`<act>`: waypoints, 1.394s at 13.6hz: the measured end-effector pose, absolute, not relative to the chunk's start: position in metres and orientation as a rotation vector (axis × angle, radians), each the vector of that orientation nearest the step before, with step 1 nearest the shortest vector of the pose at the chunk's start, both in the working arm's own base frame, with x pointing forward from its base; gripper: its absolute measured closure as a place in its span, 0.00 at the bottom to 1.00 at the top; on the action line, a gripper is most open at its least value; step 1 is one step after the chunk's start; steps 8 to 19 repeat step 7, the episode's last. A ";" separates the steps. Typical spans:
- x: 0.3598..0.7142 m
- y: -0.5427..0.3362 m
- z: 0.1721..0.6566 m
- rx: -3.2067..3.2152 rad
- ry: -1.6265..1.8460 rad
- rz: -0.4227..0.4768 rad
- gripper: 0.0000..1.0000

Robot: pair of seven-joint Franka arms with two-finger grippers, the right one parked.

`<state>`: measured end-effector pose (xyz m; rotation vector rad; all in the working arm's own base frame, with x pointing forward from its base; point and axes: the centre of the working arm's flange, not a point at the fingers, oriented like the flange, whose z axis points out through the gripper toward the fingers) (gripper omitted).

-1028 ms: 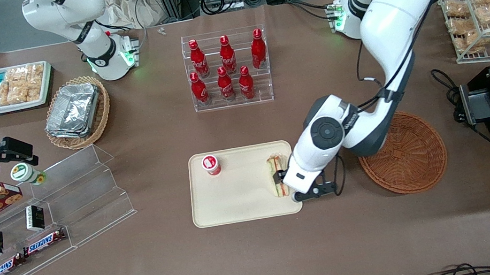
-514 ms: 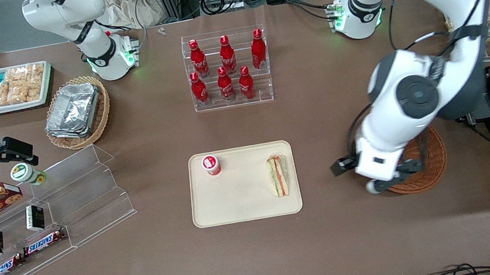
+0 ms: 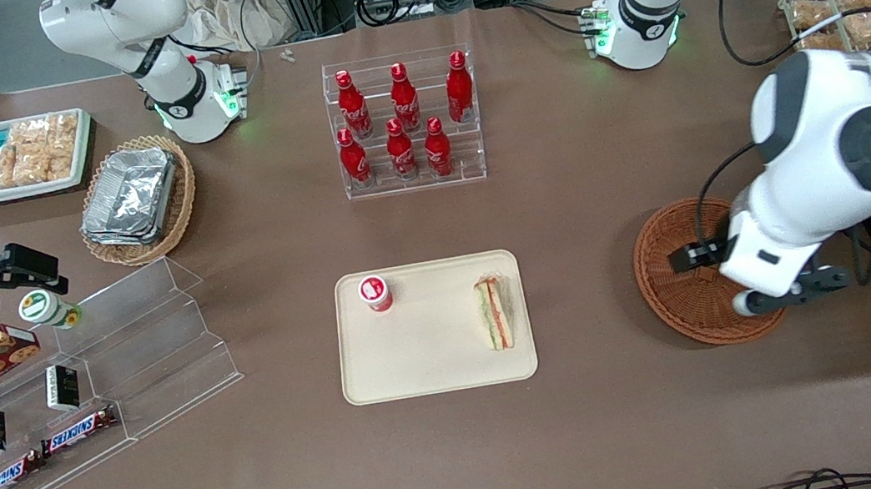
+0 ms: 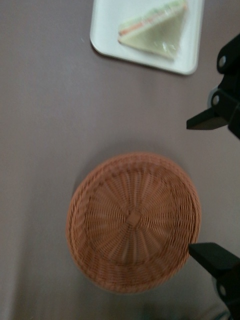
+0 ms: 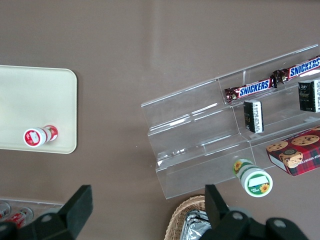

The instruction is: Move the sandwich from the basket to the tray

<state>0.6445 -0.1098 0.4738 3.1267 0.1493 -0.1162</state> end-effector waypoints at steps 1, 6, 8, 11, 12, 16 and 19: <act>0.640 -0.083 0.475 3.127 0.088 -0.129 0.00; 0.604 0.002 0.490 3.133 -0.167 -0.147 0.00; 0.602 0.004 0.491 3.132 -0.182 -0.146 0.00; 0.602 0.004 0.491 3.132 -0.182 -0.146 0.00; 0.602 0.004 0.491 3.132 -0.182 -0.146 0.00; 0.602 0.004 0.491 3.132 -0.182 -0.146 0.00; 0.602 0.004 0.491 3.132 -0.182 -0.146 0.00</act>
